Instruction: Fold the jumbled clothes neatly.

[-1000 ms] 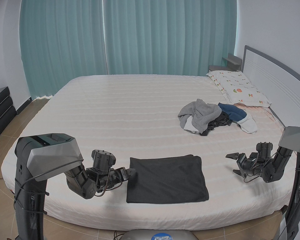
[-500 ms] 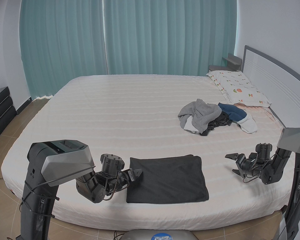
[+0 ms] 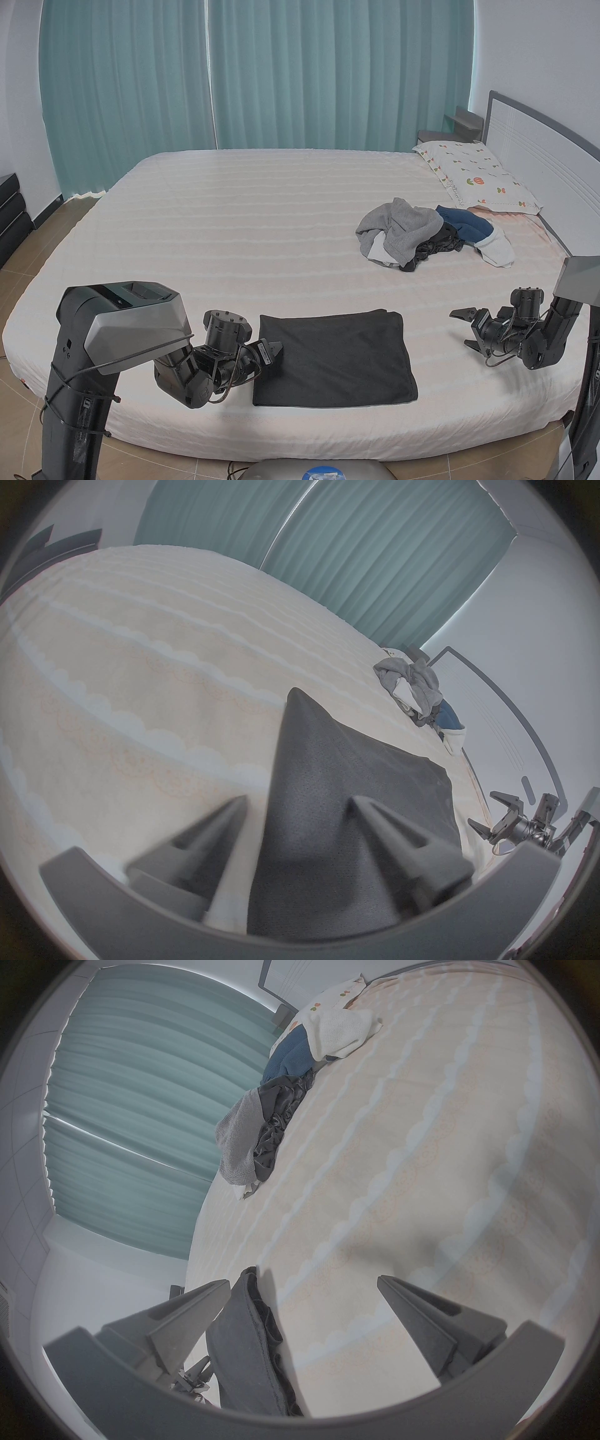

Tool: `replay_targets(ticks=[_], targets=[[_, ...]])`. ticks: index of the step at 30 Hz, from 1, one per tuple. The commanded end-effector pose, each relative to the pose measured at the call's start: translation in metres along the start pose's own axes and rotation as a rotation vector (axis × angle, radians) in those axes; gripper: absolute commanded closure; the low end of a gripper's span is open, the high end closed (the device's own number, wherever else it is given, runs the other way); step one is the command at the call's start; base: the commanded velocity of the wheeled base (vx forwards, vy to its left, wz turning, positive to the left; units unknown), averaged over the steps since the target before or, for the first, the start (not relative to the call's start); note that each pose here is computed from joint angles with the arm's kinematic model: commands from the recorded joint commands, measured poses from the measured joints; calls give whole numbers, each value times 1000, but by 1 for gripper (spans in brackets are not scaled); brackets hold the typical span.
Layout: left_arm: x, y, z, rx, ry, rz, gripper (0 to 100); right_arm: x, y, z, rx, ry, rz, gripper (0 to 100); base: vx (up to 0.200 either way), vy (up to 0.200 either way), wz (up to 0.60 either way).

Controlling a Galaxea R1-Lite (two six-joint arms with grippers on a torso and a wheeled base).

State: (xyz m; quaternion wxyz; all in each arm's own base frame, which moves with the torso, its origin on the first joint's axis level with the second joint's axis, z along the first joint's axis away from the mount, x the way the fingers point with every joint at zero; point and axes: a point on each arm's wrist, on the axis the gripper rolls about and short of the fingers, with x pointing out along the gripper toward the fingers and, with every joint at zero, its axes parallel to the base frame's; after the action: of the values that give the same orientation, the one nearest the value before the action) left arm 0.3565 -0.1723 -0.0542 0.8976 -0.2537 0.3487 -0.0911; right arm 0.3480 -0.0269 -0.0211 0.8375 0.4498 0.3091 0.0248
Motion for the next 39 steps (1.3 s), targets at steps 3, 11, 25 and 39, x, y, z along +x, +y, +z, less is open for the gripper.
replay_targets(ticks=[3, 11, 25, 39], targets=[[0, -1, 1, -5, -4, -3, 100, 0, 0, 0, 0, 1, 0, 0, 0, 0, 0], [-1, 1, 0, -11, -6, 12, 100, 0, 0, -1, 1, 3, 0, 0, 0, 0, 0], [-8, 0, 2, -12, -8, 14, 100, 0, 0, 0, -1, 2, 1, 0, 0, 0, 0], [-7, 2, -1, -13, 0, 21, 100, 0, 0, 0, -3, 1, 0, 0, 0, 71, 0]])
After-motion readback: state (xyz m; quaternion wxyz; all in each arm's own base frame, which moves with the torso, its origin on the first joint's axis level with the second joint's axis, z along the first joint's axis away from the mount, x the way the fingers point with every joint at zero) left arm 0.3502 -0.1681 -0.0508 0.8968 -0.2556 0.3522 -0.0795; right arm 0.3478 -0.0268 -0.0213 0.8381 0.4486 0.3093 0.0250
